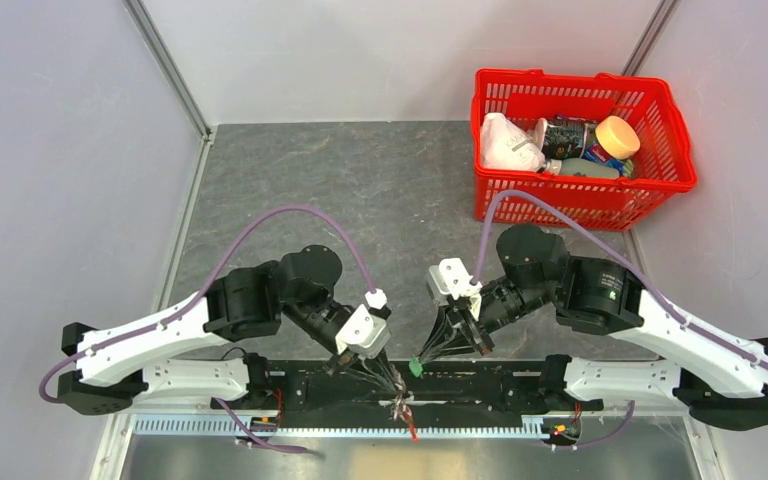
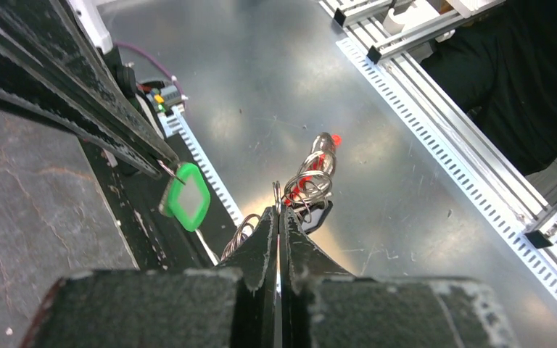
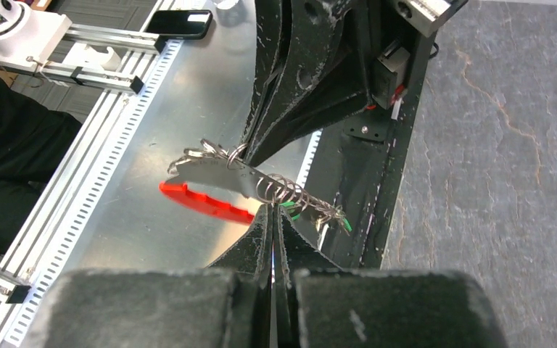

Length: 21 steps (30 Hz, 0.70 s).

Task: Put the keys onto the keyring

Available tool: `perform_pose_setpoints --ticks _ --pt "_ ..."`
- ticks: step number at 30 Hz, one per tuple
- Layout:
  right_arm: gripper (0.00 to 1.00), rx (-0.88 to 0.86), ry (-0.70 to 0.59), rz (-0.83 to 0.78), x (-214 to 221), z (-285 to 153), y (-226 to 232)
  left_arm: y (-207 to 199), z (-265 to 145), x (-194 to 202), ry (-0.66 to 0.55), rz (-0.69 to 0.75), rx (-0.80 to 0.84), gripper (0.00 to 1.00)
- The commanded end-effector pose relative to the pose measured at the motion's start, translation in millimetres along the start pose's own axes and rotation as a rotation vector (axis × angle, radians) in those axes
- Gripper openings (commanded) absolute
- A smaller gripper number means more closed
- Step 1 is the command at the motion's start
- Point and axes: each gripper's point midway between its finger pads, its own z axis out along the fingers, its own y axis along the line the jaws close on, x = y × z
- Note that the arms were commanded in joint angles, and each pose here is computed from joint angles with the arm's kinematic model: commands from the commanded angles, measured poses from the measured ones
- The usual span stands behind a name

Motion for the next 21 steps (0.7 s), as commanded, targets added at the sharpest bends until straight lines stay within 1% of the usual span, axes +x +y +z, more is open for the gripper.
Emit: perform_pose_setpoints --ticks 1,6,14,21 --pt "0.0 -0.057 -0.082 -0.067 -15.2 1.5 10.8 -9.7 -0.3 -36.9 -0.156 0.143 0.05 0.02" --pt "0.0 -0.101 -0.101 -0.102 -15.2 0.1 20.2 -10.8 1.7 -45.7 -0.2 0.159 0.068 0.02" --pt "0.0 -0.167 -0.11 -0.139 -17.3 -4.6 35.8 -3.1 7.3 -49.5 -0.201 0.135 0.063 0.02" --pt "0.0 -0.191 -0.104 -0.142 -17.9 -0.6 39.3 -1.6 4.7 -50.7 -0.209 0.138 0.035 0.02"
